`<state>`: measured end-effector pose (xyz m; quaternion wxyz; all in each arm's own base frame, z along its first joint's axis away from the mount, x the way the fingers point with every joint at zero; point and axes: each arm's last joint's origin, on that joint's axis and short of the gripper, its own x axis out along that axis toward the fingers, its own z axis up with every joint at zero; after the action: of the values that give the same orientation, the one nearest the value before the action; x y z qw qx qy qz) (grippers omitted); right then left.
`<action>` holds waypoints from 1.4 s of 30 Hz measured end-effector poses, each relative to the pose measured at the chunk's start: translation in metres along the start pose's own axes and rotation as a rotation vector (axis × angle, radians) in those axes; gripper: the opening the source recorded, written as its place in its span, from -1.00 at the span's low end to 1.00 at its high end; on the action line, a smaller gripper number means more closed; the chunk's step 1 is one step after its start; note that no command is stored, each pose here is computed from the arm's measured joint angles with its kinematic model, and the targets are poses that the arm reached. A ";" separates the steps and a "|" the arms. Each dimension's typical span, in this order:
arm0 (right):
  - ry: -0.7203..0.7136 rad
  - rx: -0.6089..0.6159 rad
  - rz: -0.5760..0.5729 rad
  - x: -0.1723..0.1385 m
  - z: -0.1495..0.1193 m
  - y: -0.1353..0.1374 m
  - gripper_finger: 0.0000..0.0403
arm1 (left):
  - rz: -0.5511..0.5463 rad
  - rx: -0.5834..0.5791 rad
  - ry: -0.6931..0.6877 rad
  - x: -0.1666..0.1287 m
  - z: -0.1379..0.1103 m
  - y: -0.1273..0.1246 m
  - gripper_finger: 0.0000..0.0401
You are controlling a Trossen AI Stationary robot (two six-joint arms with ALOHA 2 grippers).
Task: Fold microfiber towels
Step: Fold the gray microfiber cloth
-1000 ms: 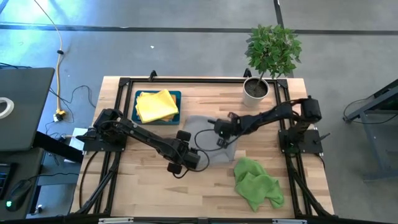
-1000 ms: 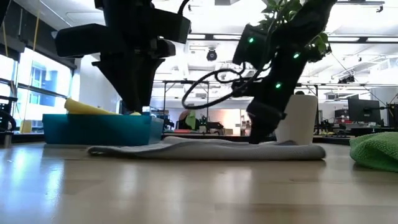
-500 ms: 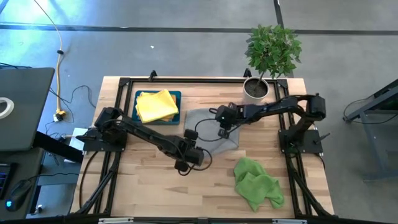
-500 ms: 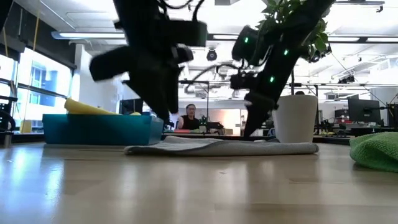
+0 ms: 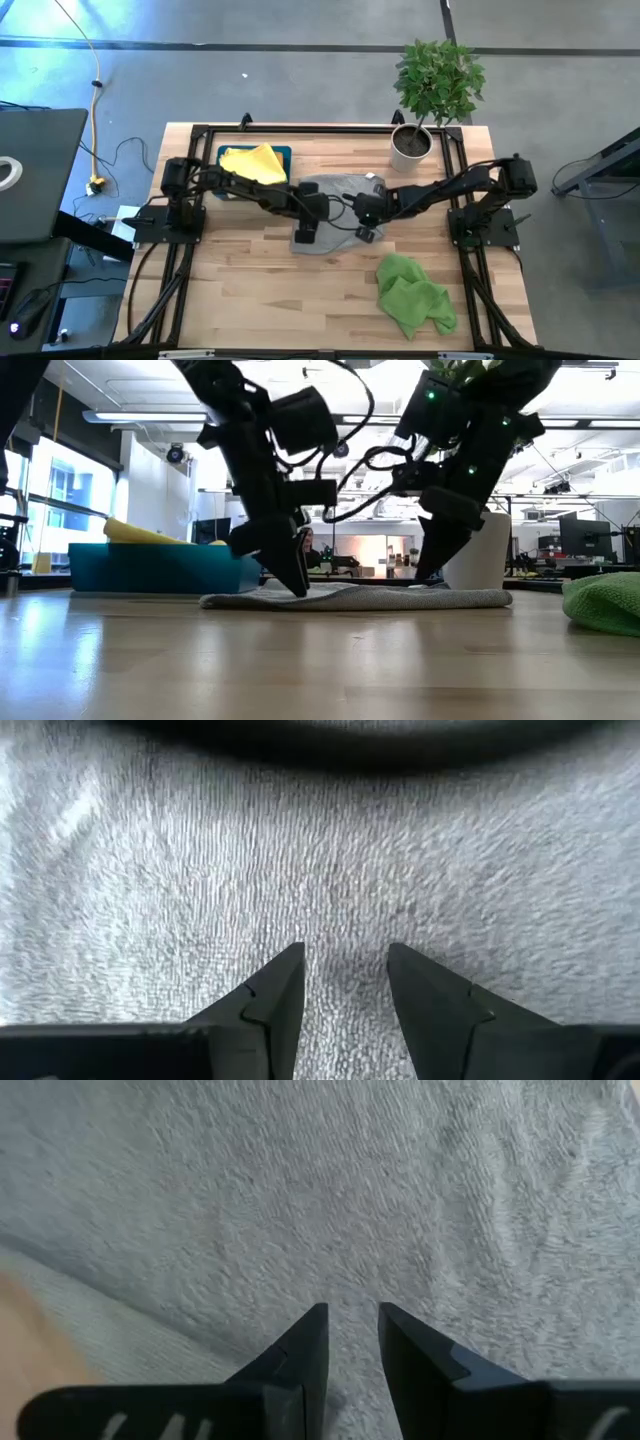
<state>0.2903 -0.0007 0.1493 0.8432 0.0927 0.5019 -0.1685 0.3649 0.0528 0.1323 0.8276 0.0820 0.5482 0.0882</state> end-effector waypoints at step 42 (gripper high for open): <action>0.103 0.180 0.161 0.011 -0.015 0.043 -0.58 | -0.007 -0.113 0.004 0.008 -0.009 0.010 -0.33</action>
<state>0.2992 0.0415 0.1318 0.8155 0.2168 0.5181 -0.1396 0.3589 0.0648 0.1236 0.8302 0.0332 0.5442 0.1162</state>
